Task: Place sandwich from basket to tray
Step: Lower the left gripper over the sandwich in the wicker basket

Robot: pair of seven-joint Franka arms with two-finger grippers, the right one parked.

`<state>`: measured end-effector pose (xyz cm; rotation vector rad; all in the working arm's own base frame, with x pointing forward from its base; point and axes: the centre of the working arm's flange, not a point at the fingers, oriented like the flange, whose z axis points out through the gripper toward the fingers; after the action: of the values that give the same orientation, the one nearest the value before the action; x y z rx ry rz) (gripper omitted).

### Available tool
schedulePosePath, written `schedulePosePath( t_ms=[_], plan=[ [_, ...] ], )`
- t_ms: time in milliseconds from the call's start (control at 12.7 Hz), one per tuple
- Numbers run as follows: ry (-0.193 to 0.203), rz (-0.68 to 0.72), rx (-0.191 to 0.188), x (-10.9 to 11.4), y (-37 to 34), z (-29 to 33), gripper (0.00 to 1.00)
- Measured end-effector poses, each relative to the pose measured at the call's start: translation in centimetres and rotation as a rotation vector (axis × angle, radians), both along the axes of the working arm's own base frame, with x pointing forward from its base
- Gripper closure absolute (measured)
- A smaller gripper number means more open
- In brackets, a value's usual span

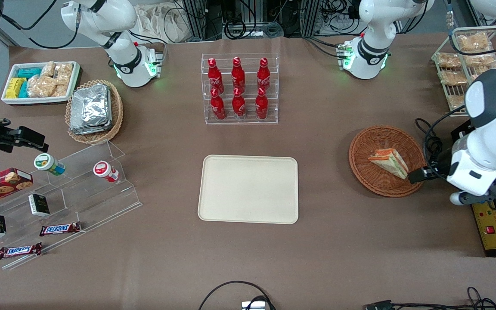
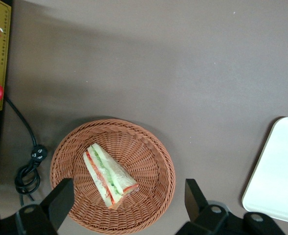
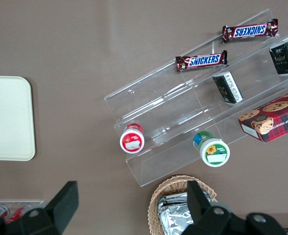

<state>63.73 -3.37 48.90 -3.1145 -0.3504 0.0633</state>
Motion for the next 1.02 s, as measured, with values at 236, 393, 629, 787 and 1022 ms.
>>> schedulePosePath(
  t_ms=[236,393,629,787,1022],
  plan=[
    [0.019,0.006,-0.004,0.4,0.2,-0.9,0.0],
    [0.045,0.008,-0.004,0.3,0.2,-1.4,0.0],
    [0.131,0.018,0.0,-0.3,0.3,-4.1,0.0],
    [0.174,0.121,0.018,-1.0,0.1,-6.2,0.0],
    [0.197,0.317,0.051,-1.8,0.6,-8.6,0.0]
  ],
)
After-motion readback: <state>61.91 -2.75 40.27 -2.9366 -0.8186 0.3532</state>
